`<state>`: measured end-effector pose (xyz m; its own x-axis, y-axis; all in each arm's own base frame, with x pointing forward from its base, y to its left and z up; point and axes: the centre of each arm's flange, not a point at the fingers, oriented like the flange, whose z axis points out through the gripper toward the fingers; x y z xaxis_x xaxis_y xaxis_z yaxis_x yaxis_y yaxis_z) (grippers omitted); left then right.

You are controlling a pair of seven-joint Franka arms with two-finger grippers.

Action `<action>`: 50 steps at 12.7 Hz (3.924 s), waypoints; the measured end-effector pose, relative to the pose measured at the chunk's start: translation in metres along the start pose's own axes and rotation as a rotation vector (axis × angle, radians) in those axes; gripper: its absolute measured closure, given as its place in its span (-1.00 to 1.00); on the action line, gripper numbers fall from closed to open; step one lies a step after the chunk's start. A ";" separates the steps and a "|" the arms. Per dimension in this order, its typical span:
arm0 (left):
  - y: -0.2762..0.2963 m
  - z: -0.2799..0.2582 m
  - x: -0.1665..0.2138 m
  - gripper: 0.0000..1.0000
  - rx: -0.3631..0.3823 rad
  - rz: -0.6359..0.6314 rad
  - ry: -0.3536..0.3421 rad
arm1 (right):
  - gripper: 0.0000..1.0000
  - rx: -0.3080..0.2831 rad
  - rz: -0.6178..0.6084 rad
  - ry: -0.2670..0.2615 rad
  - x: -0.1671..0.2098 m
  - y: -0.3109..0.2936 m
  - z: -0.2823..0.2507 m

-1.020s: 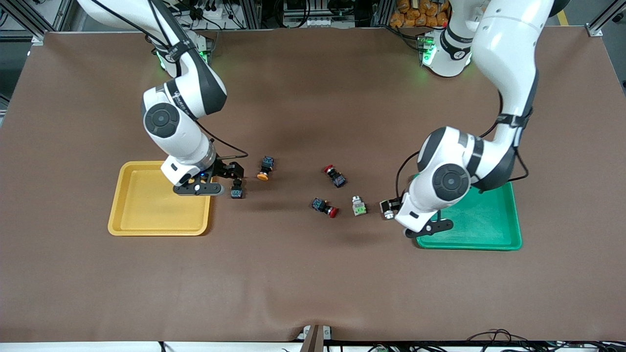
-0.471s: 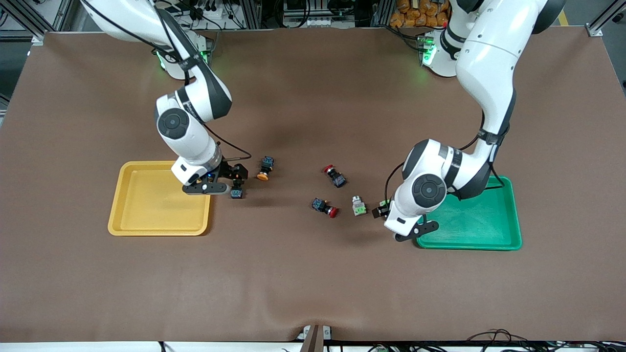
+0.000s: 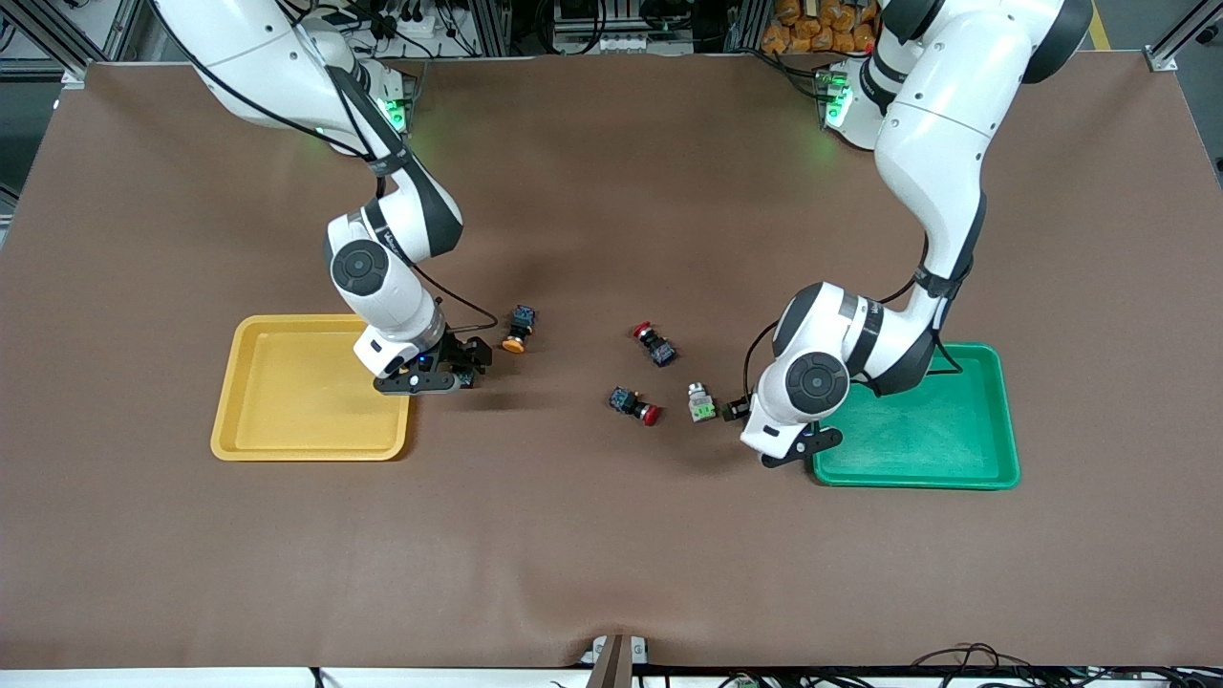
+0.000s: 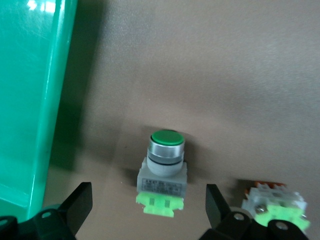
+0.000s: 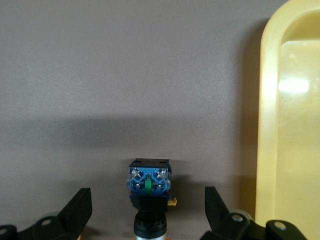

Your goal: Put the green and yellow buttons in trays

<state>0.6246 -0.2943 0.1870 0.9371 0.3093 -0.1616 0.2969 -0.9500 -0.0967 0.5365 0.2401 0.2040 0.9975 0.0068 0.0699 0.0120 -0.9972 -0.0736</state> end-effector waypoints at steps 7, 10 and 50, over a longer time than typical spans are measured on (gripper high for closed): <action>0.006 0.012 -0.005 -0.08 0.023 -0.022 0.012 | -1.00 0.007 -0.004 0.004 -0.003 0.000 0.017; 0.009 0.009 -0.005 0.17 0.025 -0.023 0.027 | -1.00 0.006 -0.005 0.000 -0.004 0.000 0.022; -0.030 -0.135 -0.002 -1.00 0.138 0.055 0.081 | 0.18 -0.107 -0.384 -0.081 0.021 0.263 -0.022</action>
<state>0.6389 -0.2719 0.3232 0.9648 0.2468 -0.0910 0.2216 -0.9489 -0.2245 0.5589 -0.0242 0.2081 0.9241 0.3820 -0.0065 0.3819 -0.9230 0.0467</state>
